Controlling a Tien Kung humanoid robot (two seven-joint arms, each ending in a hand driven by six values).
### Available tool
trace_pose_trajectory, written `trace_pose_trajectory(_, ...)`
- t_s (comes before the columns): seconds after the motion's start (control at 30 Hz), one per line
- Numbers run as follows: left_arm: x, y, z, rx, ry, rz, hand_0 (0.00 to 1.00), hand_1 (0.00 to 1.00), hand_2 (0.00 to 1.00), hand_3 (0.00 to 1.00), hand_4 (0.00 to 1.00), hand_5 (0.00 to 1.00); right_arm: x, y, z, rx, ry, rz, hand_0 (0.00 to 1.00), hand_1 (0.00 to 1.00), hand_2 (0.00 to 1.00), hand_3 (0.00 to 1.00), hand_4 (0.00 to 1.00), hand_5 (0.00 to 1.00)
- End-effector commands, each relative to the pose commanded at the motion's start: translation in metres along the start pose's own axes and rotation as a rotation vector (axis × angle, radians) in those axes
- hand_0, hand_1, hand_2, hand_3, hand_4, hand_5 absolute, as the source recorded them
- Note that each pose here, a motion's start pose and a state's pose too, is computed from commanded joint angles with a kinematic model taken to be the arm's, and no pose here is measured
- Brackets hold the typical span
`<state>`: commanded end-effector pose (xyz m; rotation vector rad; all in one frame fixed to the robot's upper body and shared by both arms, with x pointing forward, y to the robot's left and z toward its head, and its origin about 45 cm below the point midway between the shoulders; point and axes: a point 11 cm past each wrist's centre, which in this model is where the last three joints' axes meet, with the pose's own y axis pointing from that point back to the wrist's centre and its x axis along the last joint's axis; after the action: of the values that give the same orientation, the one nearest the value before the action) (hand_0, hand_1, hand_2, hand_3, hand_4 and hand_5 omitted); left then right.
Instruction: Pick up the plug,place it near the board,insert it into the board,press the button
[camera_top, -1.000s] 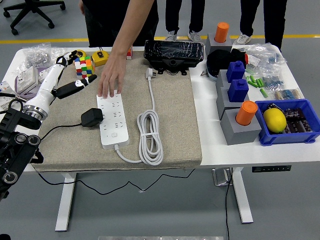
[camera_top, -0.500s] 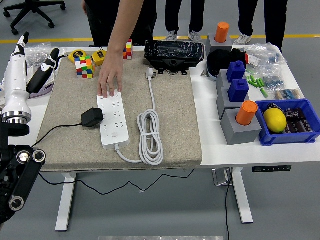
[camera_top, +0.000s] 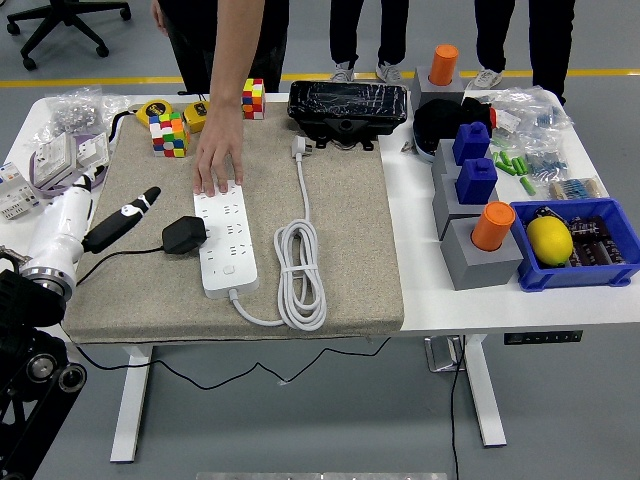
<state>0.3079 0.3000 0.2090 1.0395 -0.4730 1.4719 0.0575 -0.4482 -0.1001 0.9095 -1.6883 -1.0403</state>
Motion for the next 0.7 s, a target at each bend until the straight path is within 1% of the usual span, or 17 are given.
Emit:
trace_pose_trajectory(0.07,-0.008,0.001,0.0,-0.01,0.007,-0.034,0.998,0.994,0.95,0.931,0.998,0.998,0.0,0.0,0.001,-0.001,0.0,0.0,0.774,0.712,0.714,0.765,0.998,0.998)
trace_pose_trajectory(0.1,-0.016,0.002,0.003,-0.027,0.012,-0.06,0.998,0.994,0.95,0.931,0.998,0.998,0.0,0.0,0.001,-0.003,0.0,0.001,0.774,0.712,0.714,0.765,0.998,0.998)
trace_pose_trajectory(0.23,-0.033,0.004,0.009,-0.067,0.022,-0.122,0.998,0.994,0.95,0.931,0.998,0.998,0.0,0.0,0.002,-0.005,0.002,0.001,0.774,0.712,0.714,0.765,0.998,0.998)
trace_pose_trajectory(0.27,-0.037,0.005,0.01,-0.073,0.018,-0.135,0.998,0.988,0.945,0.915,0.998,0.998,0.0,0.0,0.002,-0.005,0.003,0.001,0.775,0.712,0.714,0.764,0.998,0.998)
trace_pose_trajectory(0.47,-0.047,0.005,0.007,-0.074,0.005,-0.167,0.998,0.994,0.945,0.915,0.998,0.998,0.001,0.0,0.003,-0.006,0.005,0.002,0.775,0.711,0.714,0.765,0.998,0.998)
trace_pose_trajectory(0.7,-0.052,0.002,0.002,-0.066,-0.004,-0.18,0.998,0.996,0.943,0.912,0.998,0.998,0.003,0.0,0.006,-0.012,0.006,0.006,0.775,0.71,0.713,0.764,0.998,0.998)
